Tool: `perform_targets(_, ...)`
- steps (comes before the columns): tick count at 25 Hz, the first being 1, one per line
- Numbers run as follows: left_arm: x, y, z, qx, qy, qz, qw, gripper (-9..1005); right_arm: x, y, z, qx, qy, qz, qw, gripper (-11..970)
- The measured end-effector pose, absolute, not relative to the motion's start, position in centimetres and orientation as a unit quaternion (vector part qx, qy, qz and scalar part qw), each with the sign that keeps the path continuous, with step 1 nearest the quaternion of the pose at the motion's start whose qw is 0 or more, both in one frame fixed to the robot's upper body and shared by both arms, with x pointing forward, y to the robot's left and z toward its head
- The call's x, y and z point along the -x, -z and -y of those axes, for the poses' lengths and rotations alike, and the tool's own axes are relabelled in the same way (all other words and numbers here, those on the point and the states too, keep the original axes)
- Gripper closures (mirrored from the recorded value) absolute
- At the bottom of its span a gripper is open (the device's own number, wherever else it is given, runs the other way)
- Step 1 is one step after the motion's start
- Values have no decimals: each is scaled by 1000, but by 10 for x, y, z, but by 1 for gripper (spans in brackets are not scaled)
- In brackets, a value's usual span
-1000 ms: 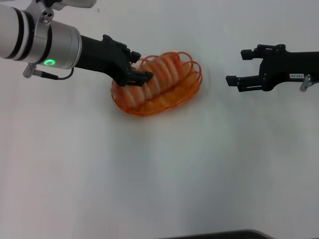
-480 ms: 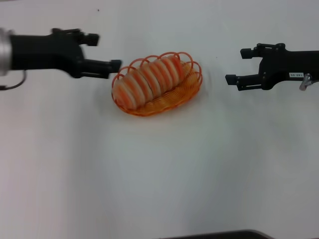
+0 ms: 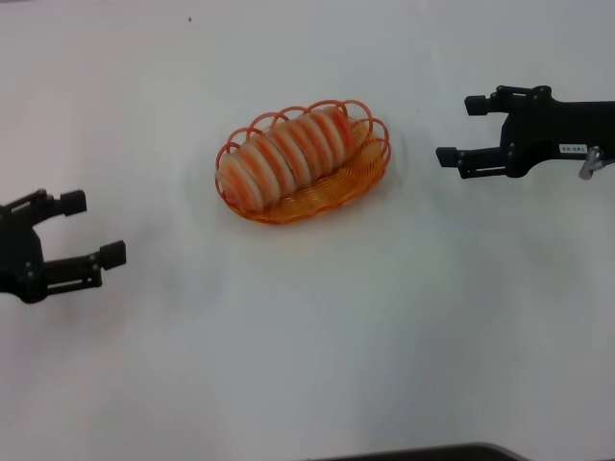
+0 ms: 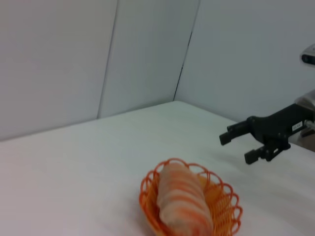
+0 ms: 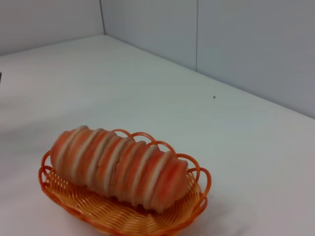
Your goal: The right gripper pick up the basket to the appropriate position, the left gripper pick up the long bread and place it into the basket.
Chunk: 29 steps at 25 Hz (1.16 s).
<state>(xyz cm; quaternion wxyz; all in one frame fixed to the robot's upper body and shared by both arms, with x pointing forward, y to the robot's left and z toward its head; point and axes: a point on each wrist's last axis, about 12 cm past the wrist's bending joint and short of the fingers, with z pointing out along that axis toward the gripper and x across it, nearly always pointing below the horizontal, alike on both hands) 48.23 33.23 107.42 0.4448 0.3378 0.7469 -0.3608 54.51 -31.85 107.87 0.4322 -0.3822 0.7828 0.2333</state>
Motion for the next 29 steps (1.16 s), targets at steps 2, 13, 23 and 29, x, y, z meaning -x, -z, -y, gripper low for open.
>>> perform_targets(2, -475, -1065, -333, -330, 356, -752, 446, 50, -545, -1078, 318, 385, -232, -782, 432, 59)
perform_targets(13, -475, -1049, -323, -333, 342, -754, 452, 49, -544, -1076, 316, 393, -233, -778, 431, 59)
perform_targets(23, -483, -1049, -320, -335, 330, -756, 455, 55, -543, -1074, 315, 393, -238, -778, 428, 59)
perform_targets(29, -483, -1050, -320, -335, 332, -755, 456, 56, -543, -1074, 314, 393, -238, -778, 428, 59)
